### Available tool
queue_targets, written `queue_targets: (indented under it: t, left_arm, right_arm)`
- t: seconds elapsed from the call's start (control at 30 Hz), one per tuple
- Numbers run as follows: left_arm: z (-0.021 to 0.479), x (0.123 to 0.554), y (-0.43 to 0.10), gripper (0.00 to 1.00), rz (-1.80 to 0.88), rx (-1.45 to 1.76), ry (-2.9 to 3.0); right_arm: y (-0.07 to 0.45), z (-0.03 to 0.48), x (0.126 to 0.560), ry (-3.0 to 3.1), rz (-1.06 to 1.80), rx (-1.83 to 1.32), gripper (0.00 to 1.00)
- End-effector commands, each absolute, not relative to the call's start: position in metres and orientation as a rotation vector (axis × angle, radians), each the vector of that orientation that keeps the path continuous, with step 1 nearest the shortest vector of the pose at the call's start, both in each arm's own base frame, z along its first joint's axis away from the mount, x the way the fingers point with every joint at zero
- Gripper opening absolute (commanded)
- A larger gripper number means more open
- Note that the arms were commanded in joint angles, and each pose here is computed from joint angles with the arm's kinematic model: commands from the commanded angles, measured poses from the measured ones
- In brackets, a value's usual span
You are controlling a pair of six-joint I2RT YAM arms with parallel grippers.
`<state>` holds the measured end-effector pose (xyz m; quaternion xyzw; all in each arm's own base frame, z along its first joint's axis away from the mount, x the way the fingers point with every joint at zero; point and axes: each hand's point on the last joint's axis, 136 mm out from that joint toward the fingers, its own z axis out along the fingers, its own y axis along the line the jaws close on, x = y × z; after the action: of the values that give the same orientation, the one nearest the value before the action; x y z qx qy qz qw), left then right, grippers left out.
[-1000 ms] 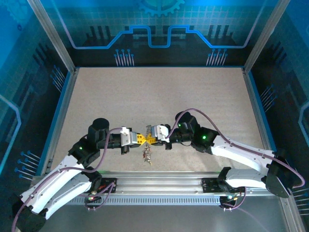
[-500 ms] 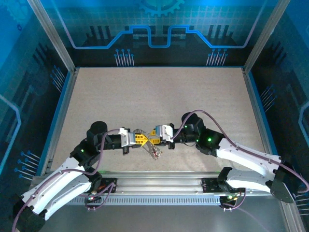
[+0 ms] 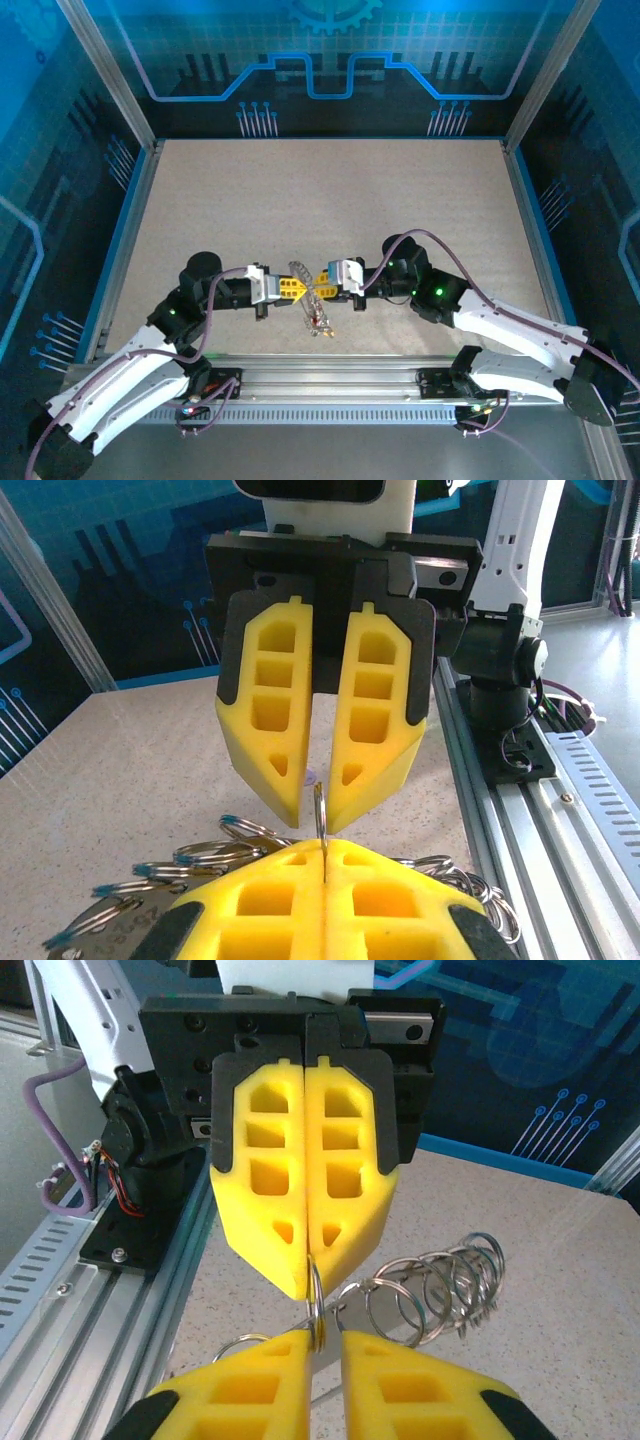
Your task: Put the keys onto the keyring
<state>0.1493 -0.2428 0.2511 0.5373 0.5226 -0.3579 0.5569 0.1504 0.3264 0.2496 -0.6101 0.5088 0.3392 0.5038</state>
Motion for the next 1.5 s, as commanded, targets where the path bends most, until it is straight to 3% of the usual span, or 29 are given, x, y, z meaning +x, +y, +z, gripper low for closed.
queue_targets:
  t: [0.0,0.13,0.23,0.33,0.4,0.53,0.9,1.13,1.3,1.47]
  left_arm:
    - [0.257,0.14,-0.247,0.0,-0.895,1.291,1.173]
    - [0.256,0.14,-0.247,0.0,-0.894,1.29,1.176]
    - [0.258,0.14,-0.247,0.0,-0.891,1.287,1.175]
    - [0.258,0.143,-0.246,0.0,-0.882,1.27,1.191]
    - [0.254,0.145,-0.246,0.25,-0.879,1.269,1.215]
    - [0.244,0.143,-0.245,0.31,-0.883,1.293,1.257]
    - [0.244,0.142,-0.244,0.26,-0.866,1.33,1.257]
    - [0.269,0.144,-0.248,0.24,-0.909,1.225,1.147]
    - [0.271,0.144,-0.248,0.12,-0.911,1.226,1.138]
    - [0.262,0.143,-0.248,0.16,-0.904,1.254,1.166]
  right_arm:
    - [0.329,0.257,0.153,1.213,0.857,-1.438,0.16]
    - [0.331,0.259,0.155,1.21,0.863,-1.432,0.12]
    - [0.332,0.257,0.155,1.212,0.86,-1.443,0.0]
    - [0.332,0.259,0.155,1.208,0.868,-1.428,0.0]
    - [0.331,0.263,0.156,1.195,0.873,-1.397,0.0]
    - [0.33,0.273,0.156,1.153,0.886,-1.334,0.0]
    - [0.329,0.279,0.149,1.109,0.921,-1.335,0.0]
    - [0.33,0.28,0.147,1.098,0.938,-1.331,0.0]
    - [0.33,0.281,0.148,1.096,0.937,-1.328,0.0]
    - [0.33,0.284,0.148,1.088,0.937,-1.318,0.0]
